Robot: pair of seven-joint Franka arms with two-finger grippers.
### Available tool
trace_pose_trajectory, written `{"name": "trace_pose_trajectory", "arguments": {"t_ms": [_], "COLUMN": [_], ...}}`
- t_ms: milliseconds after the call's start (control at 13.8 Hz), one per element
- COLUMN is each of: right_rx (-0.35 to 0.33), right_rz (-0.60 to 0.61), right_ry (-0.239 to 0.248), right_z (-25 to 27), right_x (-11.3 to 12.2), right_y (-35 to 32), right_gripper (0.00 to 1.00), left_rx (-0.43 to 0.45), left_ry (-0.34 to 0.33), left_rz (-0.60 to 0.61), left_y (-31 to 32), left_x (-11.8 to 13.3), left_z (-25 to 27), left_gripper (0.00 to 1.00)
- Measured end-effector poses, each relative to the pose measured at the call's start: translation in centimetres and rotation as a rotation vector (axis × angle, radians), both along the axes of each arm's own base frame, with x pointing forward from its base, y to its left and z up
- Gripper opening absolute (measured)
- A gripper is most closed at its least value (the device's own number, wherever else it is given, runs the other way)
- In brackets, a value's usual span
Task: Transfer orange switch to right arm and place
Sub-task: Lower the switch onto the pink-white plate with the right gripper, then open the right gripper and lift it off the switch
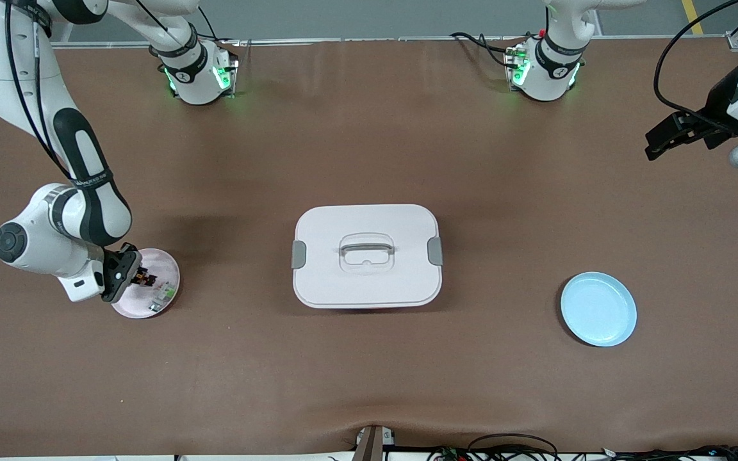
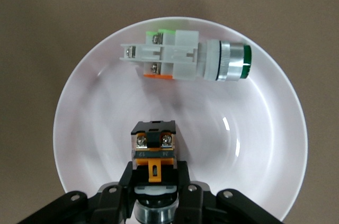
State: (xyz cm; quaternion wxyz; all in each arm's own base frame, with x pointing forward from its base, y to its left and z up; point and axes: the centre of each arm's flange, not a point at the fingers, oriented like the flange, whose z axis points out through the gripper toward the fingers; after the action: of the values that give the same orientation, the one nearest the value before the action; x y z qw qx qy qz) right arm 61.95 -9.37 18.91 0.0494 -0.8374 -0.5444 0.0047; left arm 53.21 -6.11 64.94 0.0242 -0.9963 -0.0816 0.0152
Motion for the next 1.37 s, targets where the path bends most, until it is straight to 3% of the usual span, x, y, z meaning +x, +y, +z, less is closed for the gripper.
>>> {"name": "trace_pose_trajectory", "arguments": {"t_ms": [289, 361, 795, 1373], "right_rx": [-0.001, 0.0, 0.012, 0.037], "right_rz": [0.0, -0.001, -0.023, -0.071], "right_ry": [-0.008, -0.01, -0.032, -0.008], "right_z": [0.1, 0.2, 1.0, 1.5], "right_x": [0.2, 0.2, 0.9, 0.7], "right_y": [0.0, 0.0, -0.3, -2.5], "right_gripper": [0.38, 0.44, 1.0, 1.0], "left_rx": [-0.001, -0.001, -0.002, -0.001], "left_ry": [-0.006, -0.006, -0.006, -0.006], "left_rz": [-0.004, -0.005, -0.006, 0.007], "left_y": [-0.2, -0.3, -0.3, -0.6], "left_x": [0.2, 0.2, 0.3, 0.3], "left_z": [0.0, 0.0, -0.1, -0.1], "left_gripper": [1.0, 1.0, 1.0, 1.0]}}
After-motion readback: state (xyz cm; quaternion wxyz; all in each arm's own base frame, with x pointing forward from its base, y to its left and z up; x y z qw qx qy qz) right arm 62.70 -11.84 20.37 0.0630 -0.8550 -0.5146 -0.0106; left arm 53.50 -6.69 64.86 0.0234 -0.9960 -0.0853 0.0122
